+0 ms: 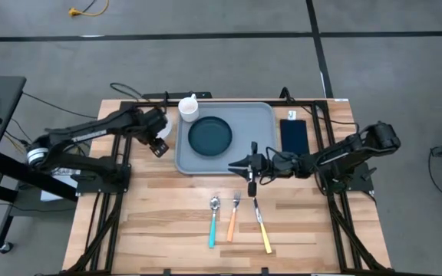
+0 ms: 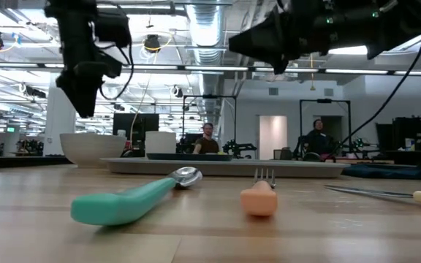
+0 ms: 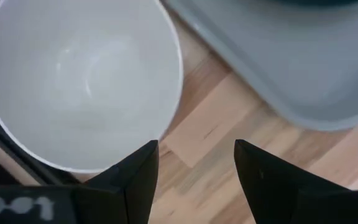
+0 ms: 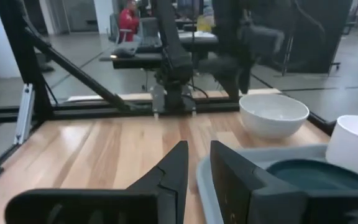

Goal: Set up tray
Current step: Put the white bowl on the green plate to the bottom right of the white mug

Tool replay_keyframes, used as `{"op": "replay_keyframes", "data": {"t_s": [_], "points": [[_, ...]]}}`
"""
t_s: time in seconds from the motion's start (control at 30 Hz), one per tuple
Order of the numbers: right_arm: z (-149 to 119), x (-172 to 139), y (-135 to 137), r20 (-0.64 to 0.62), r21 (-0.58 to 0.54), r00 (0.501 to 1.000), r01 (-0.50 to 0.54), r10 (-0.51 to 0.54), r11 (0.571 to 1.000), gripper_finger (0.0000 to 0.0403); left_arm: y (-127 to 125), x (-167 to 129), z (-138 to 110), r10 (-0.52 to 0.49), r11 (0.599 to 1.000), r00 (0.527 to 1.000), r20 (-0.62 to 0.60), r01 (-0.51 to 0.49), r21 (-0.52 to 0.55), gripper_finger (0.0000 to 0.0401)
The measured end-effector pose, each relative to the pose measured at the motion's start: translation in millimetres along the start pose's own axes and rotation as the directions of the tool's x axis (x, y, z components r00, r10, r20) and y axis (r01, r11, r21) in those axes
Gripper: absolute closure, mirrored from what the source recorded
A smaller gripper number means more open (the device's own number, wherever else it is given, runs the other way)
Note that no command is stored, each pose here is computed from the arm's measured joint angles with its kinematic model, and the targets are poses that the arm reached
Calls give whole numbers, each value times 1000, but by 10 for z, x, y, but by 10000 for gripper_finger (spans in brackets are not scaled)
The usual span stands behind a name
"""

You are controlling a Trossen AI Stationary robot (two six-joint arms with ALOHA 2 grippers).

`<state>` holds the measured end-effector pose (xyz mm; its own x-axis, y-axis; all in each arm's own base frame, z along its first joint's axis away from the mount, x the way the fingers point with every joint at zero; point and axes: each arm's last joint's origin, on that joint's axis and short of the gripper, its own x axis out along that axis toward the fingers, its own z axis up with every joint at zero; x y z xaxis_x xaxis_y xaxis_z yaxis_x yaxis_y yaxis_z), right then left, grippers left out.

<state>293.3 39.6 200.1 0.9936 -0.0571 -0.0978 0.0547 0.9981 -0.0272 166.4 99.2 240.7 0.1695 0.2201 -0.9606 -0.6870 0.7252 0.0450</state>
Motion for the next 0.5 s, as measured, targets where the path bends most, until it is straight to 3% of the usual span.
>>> {"op": "replay_keyframes", "data": {"t_s": [0.2,0.5], "points": [[-32,8,11,-19,-5,1000,-3,3,1000,340,-35,53,185,-19,994,999,-29,22,107,202],[-96,18,11,-65,-11,998,-3,2,1000,341,-49,210,276,68,972,994,-80,-47,232,202]]}}
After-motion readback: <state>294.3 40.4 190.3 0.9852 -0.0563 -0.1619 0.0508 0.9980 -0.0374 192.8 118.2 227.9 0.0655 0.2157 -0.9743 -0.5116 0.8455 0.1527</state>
